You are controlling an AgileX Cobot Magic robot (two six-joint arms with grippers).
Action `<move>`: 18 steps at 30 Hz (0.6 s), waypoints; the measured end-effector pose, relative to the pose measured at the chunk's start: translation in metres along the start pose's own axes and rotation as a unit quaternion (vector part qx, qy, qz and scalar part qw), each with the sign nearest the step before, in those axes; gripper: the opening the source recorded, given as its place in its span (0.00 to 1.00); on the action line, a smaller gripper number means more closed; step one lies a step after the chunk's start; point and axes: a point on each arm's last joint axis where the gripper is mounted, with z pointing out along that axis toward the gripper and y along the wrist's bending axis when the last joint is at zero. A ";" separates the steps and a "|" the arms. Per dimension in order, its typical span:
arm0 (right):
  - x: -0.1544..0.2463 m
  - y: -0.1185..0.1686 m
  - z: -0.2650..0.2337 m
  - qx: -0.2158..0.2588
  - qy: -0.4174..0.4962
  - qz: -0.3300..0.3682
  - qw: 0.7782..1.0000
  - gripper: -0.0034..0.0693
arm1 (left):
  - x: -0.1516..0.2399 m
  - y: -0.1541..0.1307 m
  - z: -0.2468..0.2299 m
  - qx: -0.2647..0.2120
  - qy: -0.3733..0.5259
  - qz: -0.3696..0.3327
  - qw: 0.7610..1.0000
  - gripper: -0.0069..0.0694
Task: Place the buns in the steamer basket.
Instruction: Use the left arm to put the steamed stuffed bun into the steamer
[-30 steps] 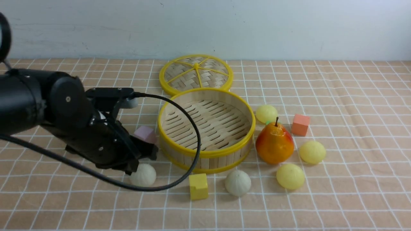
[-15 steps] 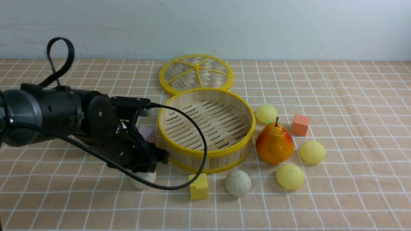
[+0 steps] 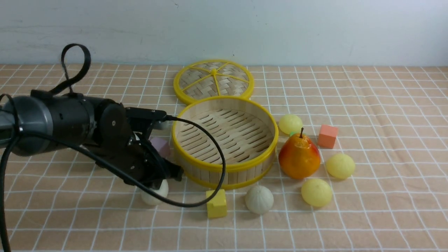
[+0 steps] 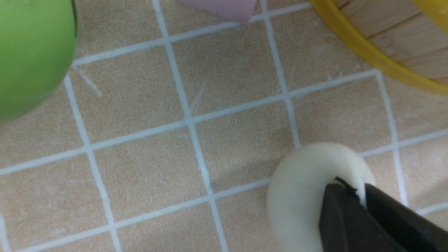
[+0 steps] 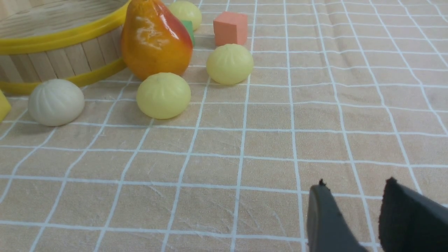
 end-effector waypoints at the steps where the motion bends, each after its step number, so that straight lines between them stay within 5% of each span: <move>1: 0.000 0.000 0.000 0.000 0.000 0.000 1.000 0.38 | -0.003 -0.002 -0.009 0.002 -0.004 0.002 1.000 0.08; 8: 0.000 0.000 0.000 0.000 0.000 0.000 1.000 0.38 | -0.044 -0.041 -0.064 0.037 -0.126 0.072 0.989 0.08; 13: 0.000 0.000 0.000 0.000 0.000 0.000 1.000 0.38 | -0.063 -0.046 -0.034 0.032 -0.152 0.093 0.983 0.09; 18: 0.000 0.000 0.000 0.000 0.000 0.000 1.000 0.38 | -0.069 -0.040 0.016 0.008 -0.113 0.117 0.987 0.22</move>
